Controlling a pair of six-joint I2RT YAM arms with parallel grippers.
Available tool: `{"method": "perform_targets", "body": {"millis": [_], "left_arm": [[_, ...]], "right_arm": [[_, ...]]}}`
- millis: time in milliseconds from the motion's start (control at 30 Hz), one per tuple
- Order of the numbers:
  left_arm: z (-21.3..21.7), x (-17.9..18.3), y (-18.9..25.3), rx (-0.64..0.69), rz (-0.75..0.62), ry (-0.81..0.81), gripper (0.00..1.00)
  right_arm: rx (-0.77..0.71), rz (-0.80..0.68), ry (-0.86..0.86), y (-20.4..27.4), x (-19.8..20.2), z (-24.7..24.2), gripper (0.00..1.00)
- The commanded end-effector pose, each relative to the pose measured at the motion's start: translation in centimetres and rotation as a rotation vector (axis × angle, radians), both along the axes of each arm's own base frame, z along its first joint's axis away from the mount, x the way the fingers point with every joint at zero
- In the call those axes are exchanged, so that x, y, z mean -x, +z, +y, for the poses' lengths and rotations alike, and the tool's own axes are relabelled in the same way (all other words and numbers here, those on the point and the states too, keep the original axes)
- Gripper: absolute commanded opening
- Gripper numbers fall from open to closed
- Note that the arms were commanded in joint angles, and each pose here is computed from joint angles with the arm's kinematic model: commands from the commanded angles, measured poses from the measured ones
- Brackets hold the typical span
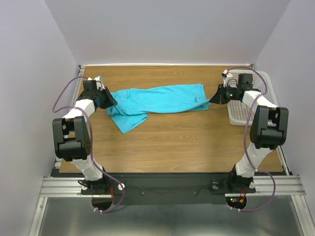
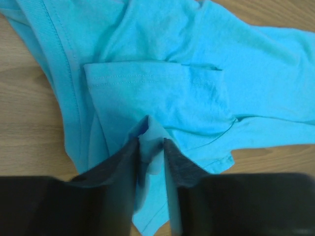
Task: Fold and stack the t-shirts
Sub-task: Fold the tshirt
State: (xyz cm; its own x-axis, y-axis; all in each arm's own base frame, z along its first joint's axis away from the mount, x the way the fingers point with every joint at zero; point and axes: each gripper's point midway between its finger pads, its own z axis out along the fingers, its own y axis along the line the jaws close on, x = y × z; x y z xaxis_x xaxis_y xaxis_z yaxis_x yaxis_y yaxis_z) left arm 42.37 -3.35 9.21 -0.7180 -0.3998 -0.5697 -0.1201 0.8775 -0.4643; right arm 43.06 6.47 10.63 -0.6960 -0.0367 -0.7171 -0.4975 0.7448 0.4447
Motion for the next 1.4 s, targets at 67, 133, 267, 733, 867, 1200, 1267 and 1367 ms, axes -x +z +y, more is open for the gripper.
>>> {"method": "perform_targets", "body": {"millis": [67,133,267,733,867,1200,1267,1367], "left_arm": [[-1.8,0.6,2.9,-0.033,-0.080,-0.160,0.13],[-2.4,1.4,3.2,-0.056,-0.079,-0.212,0.08],[-3.8,4.0,3.0,-0.144,-0.060,-0.370,0.04],[-1.4,5.7,5.3,-0.311,-0.064,-0.087,0.50],[1.3,6.1,12.6,-0.102,-0.320,0.187,0.79],[-1.2,9.7,8.9,0.642,-0.062,0.510,0.81],[-1.8,10.3,7.7,0.710,-0.008,0.540,0.77],[-1.5,11.3,6.0,0.796,0.022,0.650,0.66]], "right_arm": [[-0.009,-0.002,0.024,-0.4,0.2,0.4,0.01],[-0.009,-0.003,0.027,-0.3,0.2,0.5,0.00],[-0.008,-0.007,0.028,-0.2,0.1,0.4,0.01],[-0.009,-0.012,0.034,-0.1,0.2,0.5,0.01],[-0.013,-0.009,0.034,-0.1,0.2,0.5,0.01],[-0.015,-0.009,0.036,-0.1,0.2,0.6,0.01],[-0.014,-0.010,0.034,-0.1,0.2,0.5,0.01],[-0.016,-0.008,0.036,-0.1,0.2,0.6,0.01]]}}
